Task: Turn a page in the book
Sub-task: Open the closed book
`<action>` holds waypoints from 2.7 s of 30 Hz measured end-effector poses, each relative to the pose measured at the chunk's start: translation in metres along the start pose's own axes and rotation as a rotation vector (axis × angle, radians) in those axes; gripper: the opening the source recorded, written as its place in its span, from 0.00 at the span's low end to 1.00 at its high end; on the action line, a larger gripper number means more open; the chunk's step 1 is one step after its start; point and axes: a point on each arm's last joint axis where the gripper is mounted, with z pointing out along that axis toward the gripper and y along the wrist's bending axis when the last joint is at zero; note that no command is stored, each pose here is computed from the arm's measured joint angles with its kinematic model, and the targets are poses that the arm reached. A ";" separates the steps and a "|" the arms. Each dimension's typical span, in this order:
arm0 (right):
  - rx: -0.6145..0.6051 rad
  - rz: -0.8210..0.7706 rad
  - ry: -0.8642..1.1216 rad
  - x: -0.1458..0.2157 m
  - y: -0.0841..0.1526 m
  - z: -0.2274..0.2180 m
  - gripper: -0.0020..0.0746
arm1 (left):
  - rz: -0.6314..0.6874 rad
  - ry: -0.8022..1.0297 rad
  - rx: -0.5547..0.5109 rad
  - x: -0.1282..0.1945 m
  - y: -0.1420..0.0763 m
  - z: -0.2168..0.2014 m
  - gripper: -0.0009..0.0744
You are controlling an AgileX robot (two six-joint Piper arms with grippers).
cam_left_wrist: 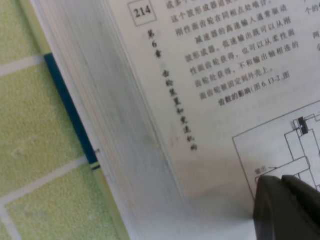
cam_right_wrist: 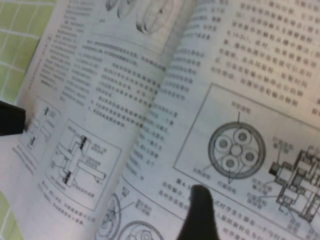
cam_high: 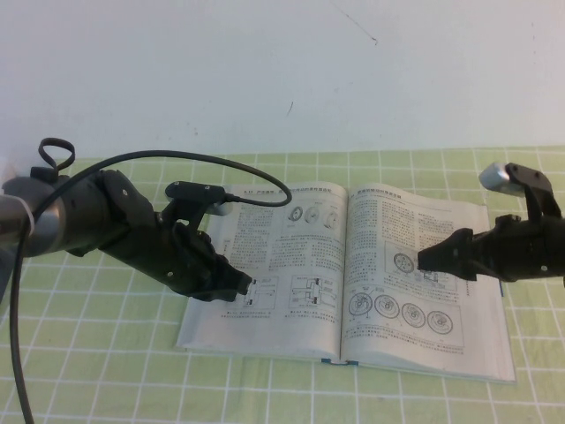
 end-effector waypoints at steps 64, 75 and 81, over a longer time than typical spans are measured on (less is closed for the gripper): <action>-0.053 0.066 0.148 -0.033 -0.007 -0.014 0.60 | -0.084 -0.004 -0.003 -0.001 0.000 0.000 0.01; 0.085 0.024 0.321 -0.030 -0.017 -0.022 0.60 | -0.084 -0.004 -0.003 -0.001 0.000 0.000 0.01; 0.096 0.067 0.344 -0.027 -0.019 -0.017 0.60 | -0.085 -0.004 -0.003 -0.001 0.000 0.000 0.01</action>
